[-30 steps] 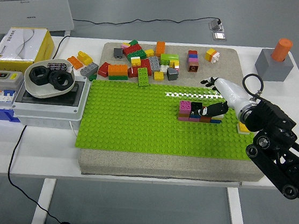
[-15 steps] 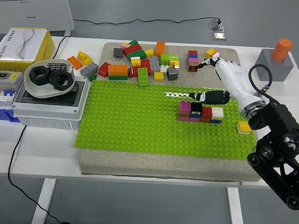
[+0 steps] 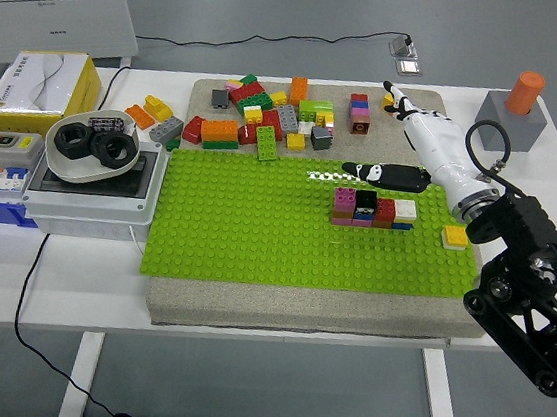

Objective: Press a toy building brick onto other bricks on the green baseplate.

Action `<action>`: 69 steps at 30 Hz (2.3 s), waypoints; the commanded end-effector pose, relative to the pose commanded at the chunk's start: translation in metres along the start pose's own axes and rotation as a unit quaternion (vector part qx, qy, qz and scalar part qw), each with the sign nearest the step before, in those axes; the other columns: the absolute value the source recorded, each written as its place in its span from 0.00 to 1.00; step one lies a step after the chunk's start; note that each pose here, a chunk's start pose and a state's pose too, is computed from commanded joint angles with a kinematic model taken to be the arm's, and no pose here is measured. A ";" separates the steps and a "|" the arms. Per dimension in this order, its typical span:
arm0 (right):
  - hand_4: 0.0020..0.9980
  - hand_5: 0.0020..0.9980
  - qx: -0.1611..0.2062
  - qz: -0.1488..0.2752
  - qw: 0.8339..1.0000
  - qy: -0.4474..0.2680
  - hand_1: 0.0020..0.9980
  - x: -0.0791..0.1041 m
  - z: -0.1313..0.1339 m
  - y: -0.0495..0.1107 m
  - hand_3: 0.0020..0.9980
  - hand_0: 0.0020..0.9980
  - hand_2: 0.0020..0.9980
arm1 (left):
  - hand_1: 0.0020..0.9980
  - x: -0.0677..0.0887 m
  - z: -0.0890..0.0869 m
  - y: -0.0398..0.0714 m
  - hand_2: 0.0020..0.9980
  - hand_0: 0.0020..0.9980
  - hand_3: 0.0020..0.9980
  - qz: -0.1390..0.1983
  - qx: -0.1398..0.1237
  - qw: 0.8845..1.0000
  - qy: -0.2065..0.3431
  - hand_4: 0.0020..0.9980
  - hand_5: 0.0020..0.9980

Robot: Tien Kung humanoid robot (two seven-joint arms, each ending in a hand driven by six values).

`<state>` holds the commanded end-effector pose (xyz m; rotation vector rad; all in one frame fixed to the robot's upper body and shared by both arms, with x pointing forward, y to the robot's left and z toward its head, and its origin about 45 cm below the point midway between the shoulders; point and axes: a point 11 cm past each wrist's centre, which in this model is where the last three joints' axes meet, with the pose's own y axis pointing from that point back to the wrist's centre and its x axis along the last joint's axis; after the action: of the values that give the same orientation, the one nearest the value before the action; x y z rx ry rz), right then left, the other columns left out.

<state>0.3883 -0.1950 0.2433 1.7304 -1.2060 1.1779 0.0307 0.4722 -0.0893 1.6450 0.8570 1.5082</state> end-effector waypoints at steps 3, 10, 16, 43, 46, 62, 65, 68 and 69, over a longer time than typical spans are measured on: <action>1.00 0.67 -0.005 -0.014 1.000 0.014 0.83 -0.007 0.001 0.003 0.76 0.93 0.85 | 0.72 0.000 0.001 0.000 0.62 0.78 0.46 0.000 -0.001 1.000 0.000 0.62 0.34; 1.00 0.68 -0.003 -0.033 0.998 0.060 0.85 -0.017 0.001 0.013 0.68 0.93 0.87 | 0.72 0.000 0.001 0.000 0.62 0.78 0.46 0.001 -0.001 1.000 0.000 0.62 0.34; 1.00 0.68 -0.005 -0.039 0.996 0.075 0.87 -0.023 0.003 0.015 0.62 0.94 0.89 | 0.72 -0.001 0.001 0.000 0.62 0.78 0.46 0.000 -0.002 1.000 0.001 0.62 0.34; 1.00 0.67 -0.017 -0.078 0.994 0.073 0.87 -0.051 0.010 0.015 0.62 0.94 0.90 | 0.72 -0.001 0.003 0.000 0.63 0.78 0.46 0.001 -0.003 1.000 -0.001 0.62 0.36; 1.00 0.67 -0.022 -0.084 0.993 0.074 0.87 -0.056 0.014 0.014 0.62 0.94 0.90 | 0.72 -0.001 0.002 0.000 0.63 0.78 0.46 0.000 -0.003 1.000 0.000 0.62 0.36; 1.00 0.66 -0.034 -0.099 0.992 0.070 0.87 -0.069 0.021 0.011 0.62 0.94 0.90 | 0.72 -0.002 0.001 0.000 0.62 0.78 0.46 -0.001 -0.002 1.000 -0.001 0.62 0.36; 1.00 0.66 -0.034 -0.100 0.992 0.069 0.87 -0.070 0.021 0.011 0.62 0.94 0.90 | 0.72 -0.002 0.001 0.000 0.62 0.78 0.46 -0.001 -0.001 1.000 -0.001 0.62 0.36; 1.00 0.66 -0.035 -0.101 0.992 0.067 0.87 -0.071 0.022 0.011 0.62 0.94 0.90 | 0.72 -0.002 0.001 0.000 0.62 0.78 0.46 -0.002 -0.001 1.000 -0.001 0.62 0.37; 1.00 0.66 -0.036 -0.101 0.992 0.066 0.87 -0.071 0.022 0.011 0.62 0.94 0.90 | 0.72 -0.003 0.001 0.000 0.62 0.78 0.46 -0.002 -0.001 1.000 -0.001 0.62 0.37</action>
<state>0.3734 -0.1966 0.1697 1.6507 -0.9579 1.0965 0.0311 0.4698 -0.0904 1.6425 0.8578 1.5049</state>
